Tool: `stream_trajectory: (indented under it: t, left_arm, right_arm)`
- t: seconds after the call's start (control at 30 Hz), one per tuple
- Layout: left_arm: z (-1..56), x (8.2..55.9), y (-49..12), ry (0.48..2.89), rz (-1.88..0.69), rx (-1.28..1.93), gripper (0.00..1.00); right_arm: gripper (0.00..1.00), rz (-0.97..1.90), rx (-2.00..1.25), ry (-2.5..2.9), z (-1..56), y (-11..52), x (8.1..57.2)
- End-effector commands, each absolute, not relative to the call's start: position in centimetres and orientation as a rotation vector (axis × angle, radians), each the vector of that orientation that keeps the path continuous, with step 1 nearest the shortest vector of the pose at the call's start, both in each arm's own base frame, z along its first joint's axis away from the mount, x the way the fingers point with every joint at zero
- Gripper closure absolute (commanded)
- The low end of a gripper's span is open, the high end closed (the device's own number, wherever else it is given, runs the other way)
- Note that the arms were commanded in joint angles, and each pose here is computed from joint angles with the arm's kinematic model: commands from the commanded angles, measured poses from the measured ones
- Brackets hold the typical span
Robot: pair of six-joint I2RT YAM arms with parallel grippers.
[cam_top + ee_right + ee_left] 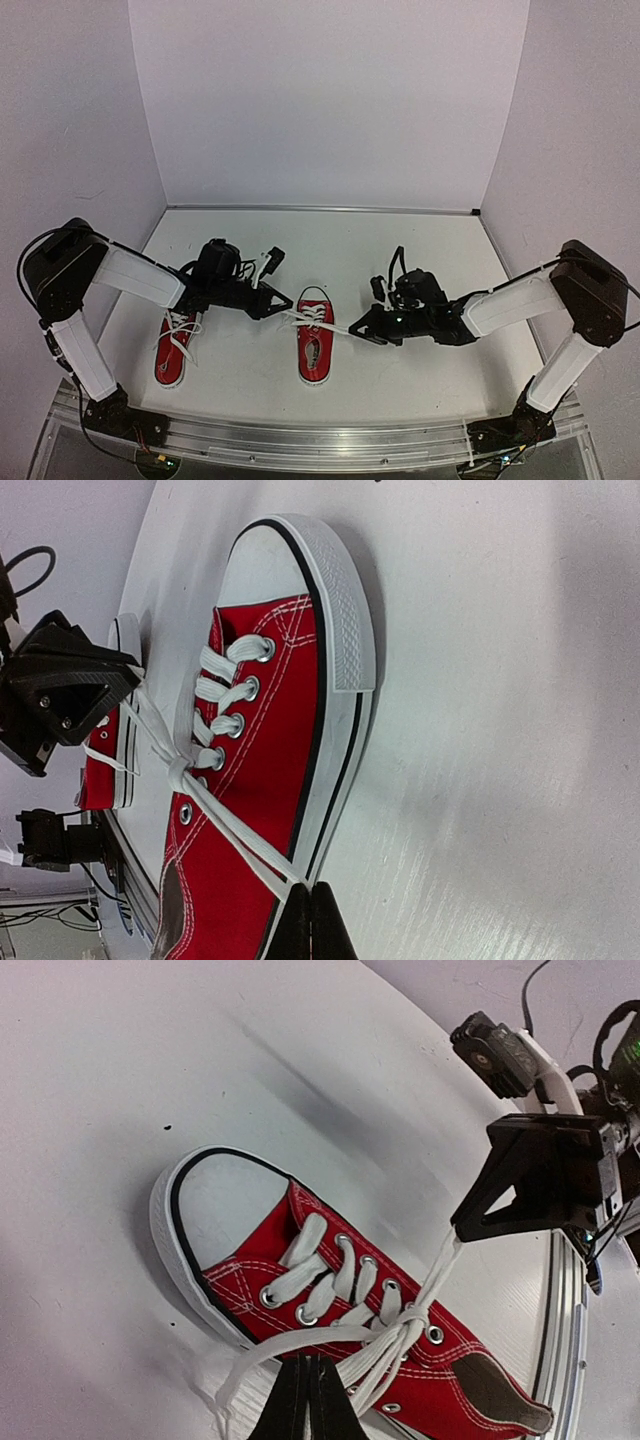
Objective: Tie the shoes
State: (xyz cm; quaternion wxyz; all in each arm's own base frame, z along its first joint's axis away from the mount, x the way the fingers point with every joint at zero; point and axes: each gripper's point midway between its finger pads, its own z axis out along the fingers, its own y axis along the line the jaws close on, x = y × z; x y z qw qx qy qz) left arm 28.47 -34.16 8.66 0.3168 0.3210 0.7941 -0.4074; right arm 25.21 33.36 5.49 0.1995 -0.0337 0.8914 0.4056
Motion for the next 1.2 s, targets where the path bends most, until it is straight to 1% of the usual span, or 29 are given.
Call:
stream_trajectory:
  t: [0.0,0.2,0.27,0.3,0.33,0.47,0.57,0.63,0.73,0.87,1.0,1.17]
  left_arm:
    - [9.8,27.6,-33.4,2.045,-1.046,0.927,1.00]
    - [6.8,25.1,-34.0,2.146,-0.937,1.112,1.00]
    - [5.9,24.5,-33.9,2.175,-0.898,1.164,0.98]
    - [5.8,24.3,-33.8,2.186,-0.893,1.176,0.94]
    - [5.8,24.1,-33.7,2.186,-0.891,1.182,0.90]
    - [7.2,25.0,-33.2,2.160,-0.854,1.135,0.61]
    - [9.2,27.0,-32.5,2.131,-0.853,1.027,0.52]
    - [10.4,28.6,-31.6,2.117,-0.858,0.918,0.48]
    - [10.6,30.4,-30.7,2.134,-0.823,0.858,0.46]
    - [7.9,31.4,-30.7,2.244,-0.746,0.904,0.47]
    - [5.7,31.2,-31.1,2.298,-0.750,0.970,0.52]
    - [4.3,30.1,-31.4,2.319,-0.797,1.035,0.51]
  right_arm:
    - [1.00,1.110,-0.150,2.524,5.1,33.5,25.4]
    - [1.00,1.155,-0.212,2.504,5.9,34.9,25.9]
    - [1.00,1.165,-0.224,2.500,6.1,35.3,26.0]
    - [0.98,1.169,-0.229,2.501,6.2,35.4,26.0]
    - [0.94,1.171,-0.233,2.501,6.2,35.4,26.0]
    - [0.77,1.184,-0.242,2.496,6.6,35.5,25.9]
    - [0.66,1.189,-0.243,2.485,7.0,35.4,25.8]
    - [0.63,1.188,-0.241,2.479,7.3,35.3,25.8]
    - [0.58,1.182,-0.239,2.470,7.7,35.0,25.7]
    - [0.57,1.177,-0.233,2.461,8.1,34.7,25.6]
    - [0.57,1.173,-0.227,2.453,8.4,34.4,25.5]
    - [0.56,1.164,-0.227,2.458,8.3,34.2,25.4]
